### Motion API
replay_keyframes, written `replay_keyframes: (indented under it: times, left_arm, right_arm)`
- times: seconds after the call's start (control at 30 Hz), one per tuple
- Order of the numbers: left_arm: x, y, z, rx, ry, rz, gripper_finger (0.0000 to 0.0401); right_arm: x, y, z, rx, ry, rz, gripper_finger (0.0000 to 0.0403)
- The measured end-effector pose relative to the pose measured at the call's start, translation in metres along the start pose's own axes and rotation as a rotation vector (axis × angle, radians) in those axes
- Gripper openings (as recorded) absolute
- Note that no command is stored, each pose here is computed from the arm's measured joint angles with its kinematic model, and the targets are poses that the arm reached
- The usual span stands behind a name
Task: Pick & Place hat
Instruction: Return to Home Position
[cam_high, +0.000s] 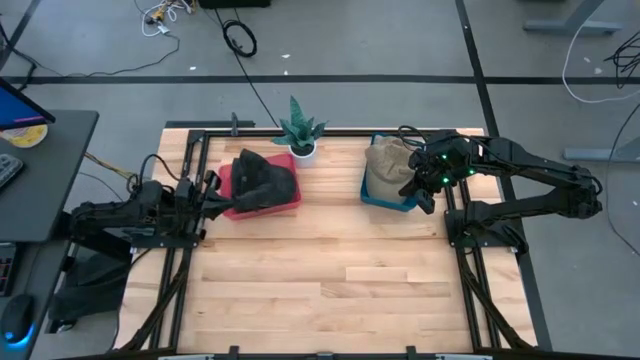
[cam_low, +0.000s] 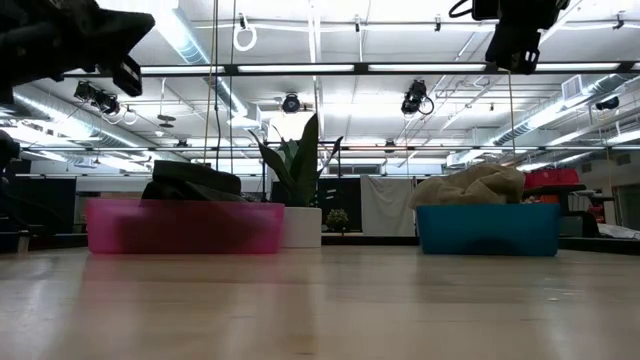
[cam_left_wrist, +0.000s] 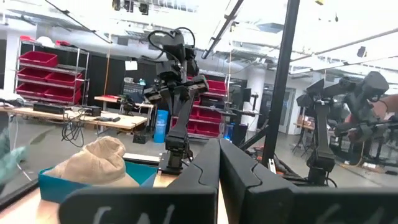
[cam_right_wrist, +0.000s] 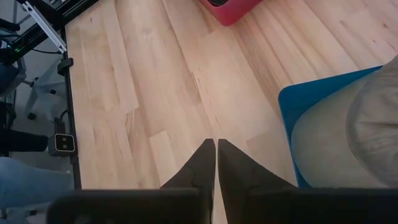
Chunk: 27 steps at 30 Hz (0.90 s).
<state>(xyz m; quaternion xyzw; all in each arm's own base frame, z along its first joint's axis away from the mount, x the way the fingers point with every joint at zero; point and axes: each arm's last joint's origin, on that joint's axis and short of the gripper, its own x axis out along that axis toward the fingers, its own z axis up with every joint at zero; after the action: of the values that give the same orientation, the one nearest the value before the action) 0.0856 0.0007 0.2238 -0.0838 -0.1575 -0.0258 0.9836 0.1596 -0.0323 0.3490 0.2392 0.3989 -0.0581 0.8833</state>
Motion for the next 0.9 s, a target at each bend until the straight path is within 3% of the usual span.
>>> replay_keyframes:
  times: [0.37,0.47,0.67,0.9]
  left_arm:
    - [-0.003,0.007,-0.036,-0.085,0.081,0.023,0.0005]
    - [-0.003,0.009,-0.044,-0.105,0.160,0.067,0.0005]
    - [-0.006,0.011,-0.054,-0.105,0.268,0.111,0.0005]
    - [-0.006,0.012,-0.056,-0.074,0.292,0.126,0.0005]
  right_arm:
    - [0.000,0.000,0.000,0.000,0.001,0.000,0.0022]
    - [0.000,0.000,0.000,0.008,0.002,0.000,0.0022]
    - [0.000,0.000,0.000,0.020,0.002,0.000,0.0022]
    - [0.000,0.000,0.000,0.024,0.002,0.000,0.0022]
